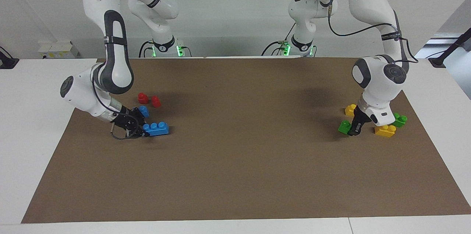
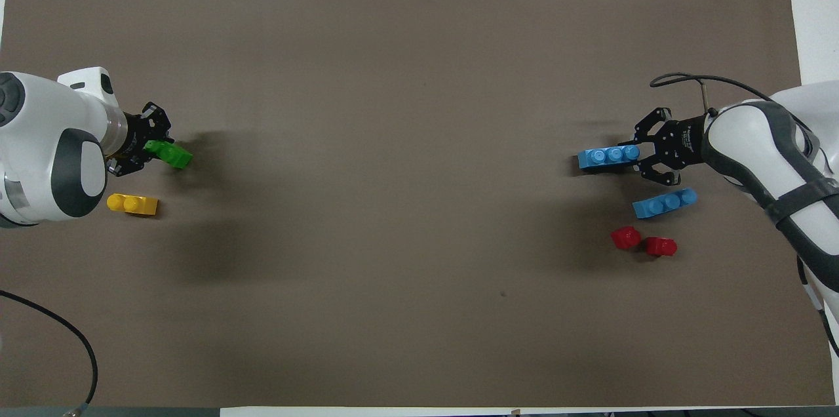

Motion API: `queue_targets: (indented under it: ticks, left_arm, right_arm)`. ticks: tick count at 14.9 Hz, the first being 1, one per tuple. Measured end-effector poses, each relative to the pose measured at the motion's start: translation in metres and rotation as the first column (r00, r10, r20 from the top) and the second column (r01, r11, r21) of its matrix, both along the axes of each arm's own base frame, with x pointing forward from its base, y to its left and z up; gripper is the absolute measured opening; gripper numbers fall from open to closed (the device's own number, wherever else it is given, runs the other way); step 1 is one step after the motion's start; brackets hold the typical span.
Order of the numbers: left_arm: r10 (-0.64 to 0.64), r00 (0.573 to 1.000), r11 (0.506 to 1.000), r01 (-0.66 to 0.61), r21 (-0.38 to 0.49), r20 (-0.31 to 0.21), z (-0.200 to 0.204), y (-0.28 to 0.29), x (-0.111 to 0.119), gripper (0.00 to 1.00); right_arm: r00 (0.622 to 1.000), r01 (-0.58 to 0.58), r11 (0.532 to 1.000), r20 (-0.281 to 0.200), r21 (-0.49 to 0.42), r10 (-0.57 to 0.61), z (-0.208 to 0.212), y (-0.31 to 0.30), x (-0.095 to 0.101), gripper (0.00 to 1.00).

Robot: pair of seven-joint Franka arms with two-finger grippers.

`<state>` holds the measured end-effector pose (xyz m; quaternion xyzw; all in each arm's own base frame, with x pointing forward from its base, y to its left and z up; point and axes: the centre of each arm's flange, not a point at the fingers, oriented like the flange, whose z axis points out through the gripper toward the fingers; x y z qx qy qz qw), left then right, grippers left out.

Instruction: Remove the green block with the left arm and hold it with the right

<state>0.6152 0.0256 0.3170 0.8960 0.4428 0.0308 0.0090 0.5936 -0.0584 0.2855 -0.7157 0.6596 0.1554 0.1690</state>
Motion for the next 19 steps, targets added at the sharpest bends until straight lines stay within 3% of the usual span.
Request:
queue_targets:
  ticks: [4, 6, 8, 10, 12, 16, 19]
  left_arm:
    - [-0.015, 1.000, 1.000, 0.015, 0.001, 0.003, -0.005, 0.000, 0.001, 0.34]
    - [-0.025, 1.000, 1.000, 0.025, 0.001, 0.003, -0.006, 0.000, 0.002, 0.37]
    - [-0.033, 0.999, 0.999, 0.033, 0.001, 0.003, -0.006, -0.001, 0.002, 0.61]
    - [-0.040, 0.999, 0.999, 0.040, 0.001, 0.009, -0.003, -0.003, 0.004, 0.82]
    - [-0.047, 0.999, 0.999, 0.047, 0.001, 0.017, 0.007, -0.005, 0.009, 1.00]
    - [-0.098, 0.995, 0.995, 0.098, 0.000, -0.003, 0.051, -0.013, 0.015, 1.00]
    - [-0.159, 0.987, 0.987, 0.159, 0.002, -0.021, 0.093, -0.025, 0.009, 1.00]
  right_arm:
    - [1.000, -0.021, 1.000, -0.002, 0.000, 0.021, -0.001, 0.013, 0.000, 0.42]
    - [1.000, -0.027, 1.000, 0.001, 0.001, 0.027, 0.003, 0.016, 0.001, 0.60]
    - [0.999, -0.034, 0.999, 0.010, 0.004, 0.034, 0.013, 0.016, 0.004, 0.83]
    - [0.998, -0.065, 0.998, 0.022, -0.011, 0.065, 0.031, 0.015, 0.008, 1.00]
    - [0.993, -0.108, 0.993, 0.035, -0.044, 0.109, 0.058, 0.010, 0.013, 1.00]
    - [0.967, -0.242, 0.957, 0.046, -0.159, 0.252, 0.120, 0.004, 0.019, 1.00]
    - [0.913, -0.389, 0.900, 0.050, -0.197, 0.406, 0.163, 0.003, 0.022, 1.00]
